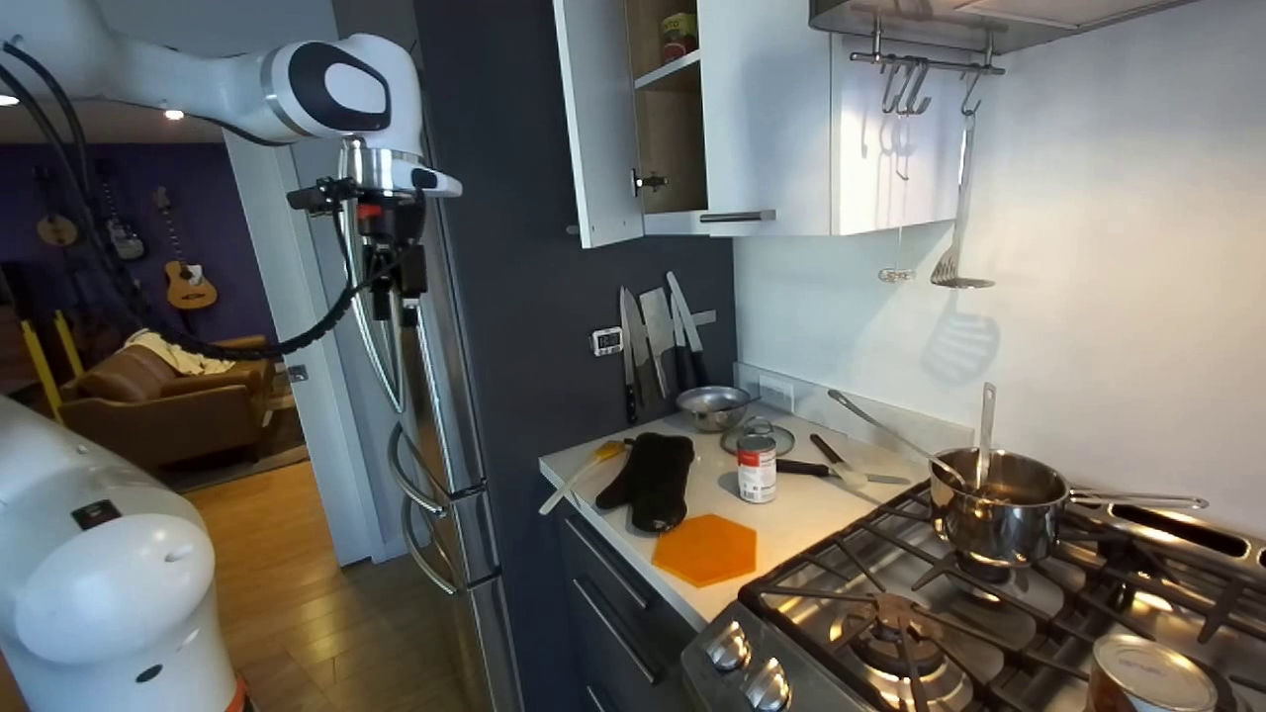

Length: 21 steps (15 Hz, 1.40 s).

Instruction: Pick up the orange placemat and put it top of the can on the stove

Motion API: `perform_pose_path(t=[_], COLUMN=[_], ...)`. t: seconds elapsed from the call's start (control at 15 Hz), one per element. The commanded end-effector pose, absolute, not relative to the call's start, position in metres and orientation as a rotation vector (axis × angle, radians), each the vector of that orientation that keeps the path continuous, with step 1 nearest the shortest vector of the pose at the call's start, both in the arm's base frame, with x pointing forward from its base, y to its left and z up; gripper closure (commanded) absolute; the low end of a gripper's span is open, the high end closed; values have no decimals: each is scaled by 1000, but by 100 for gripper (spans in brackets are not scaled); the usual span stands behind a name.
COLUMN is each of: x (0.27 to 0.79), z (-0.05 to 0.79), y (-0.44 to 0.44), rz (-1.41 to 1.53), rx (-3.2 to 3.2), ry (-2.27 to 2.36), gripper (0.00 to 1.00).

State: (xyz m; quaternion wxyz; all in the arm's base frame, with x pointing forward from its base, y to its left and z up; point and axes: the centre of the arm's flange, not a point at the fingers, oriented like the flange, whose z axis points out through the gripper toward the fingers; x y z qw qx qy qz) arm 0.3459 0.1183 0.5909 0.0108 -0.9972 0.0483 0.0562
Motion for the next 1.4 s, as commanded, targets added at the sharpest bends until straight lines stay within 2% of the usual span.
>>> perform_pose_path(t=[0.0,0.6,1.33], x=[390,462,477], z=[566,486,479], y=[69,-28,-43], rz=[105,18,-3], rx=[-3084,-3096,-3041], ry=[143,-25,17], gripper=[0,0,0])
